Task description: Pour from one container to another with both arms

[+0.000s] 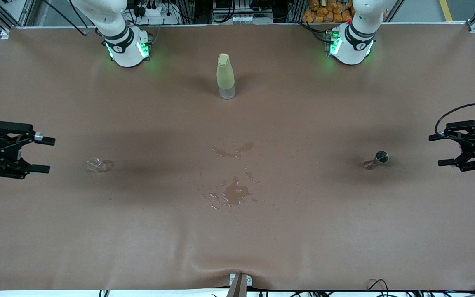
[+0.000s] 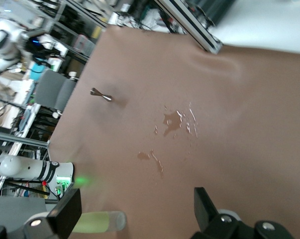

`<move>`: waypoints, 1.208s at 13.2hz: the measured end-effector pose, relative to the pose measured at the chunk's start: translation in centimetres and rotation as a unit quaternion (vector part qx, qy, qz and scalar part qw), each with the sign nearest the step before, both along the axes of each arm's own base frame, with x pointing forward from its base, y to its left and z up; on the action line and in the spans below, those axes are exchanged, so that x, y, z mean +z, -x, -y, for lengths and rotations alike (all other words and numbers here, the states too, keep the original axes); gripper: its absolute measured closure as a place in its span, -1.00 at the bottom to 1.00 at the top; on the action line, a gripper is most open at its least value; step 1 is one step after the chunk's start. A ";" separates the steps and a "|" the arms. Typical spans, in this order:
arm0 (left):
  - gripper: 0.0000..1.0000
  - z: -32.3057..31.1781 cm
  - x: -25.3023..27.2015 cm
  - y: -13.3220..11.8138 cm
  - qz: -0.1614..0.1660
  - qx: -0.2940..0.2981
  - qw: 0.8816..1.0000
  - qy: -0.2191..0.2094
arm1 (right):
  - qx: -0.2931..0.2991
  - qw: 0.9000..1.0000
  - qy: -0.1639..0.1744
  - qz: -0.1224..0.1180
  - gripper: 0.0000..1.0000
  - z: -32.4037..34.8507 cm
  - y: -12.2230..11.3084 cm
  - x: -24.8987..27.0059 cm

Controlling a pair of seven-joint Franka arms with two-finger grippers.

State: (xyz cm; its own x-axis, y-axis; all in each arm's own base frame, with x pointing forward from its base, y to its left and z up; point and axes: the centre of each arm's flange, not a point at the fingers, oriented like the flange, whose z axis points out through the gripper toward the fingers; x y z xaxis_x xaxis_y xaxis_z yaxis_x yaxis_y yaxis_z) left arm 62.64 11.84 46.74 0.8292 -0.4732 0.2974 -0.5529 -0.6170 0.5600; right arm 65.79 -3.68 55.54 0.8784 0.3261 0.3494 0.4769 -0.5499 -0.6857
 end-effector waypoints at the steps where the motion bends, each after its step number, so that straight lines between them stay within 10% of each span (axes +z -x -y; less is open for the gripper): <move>1: -1.00 1.9 1.6 -0.4 -0.019 0.016 0.999 -0.029 | -0.013 1.000 0.019 -0.012 -1.00 -1.2 0.5 1.4; 6: -1.00 6.7 5.3 -0.6 -0.115 0.172 0.961 -0.182 | -0.112 0.980 0.159 -0.037 -1.00 -3.3 5.6 10.8; 10: -1.00 12.3 7.8 0.0 -0.126 0.244 0.929 -0.247 | -0.178 0.941 0.278 -0.073 -1.00 -3.7 8.9 13.3; 16: -1.00 11.9 10.0 0.8 -0.106 0.277 0.912 -0.282 | -0.218 0.876 0.401 -0.154 -1.00 3.7 11.8 12.1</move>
State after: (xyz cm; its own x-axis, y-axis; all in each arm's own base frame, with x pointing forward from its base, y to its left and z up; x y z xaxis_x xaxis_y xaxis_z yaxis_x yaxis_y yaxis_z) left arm 61.82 -0.11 56.72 0.9982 0.0088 -0.0588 0.0160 -0.9921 0.1245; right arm 53.97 -7.34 67.62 0.9929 -0.0317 -0.1148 -0.0382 -0.9978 -0.0547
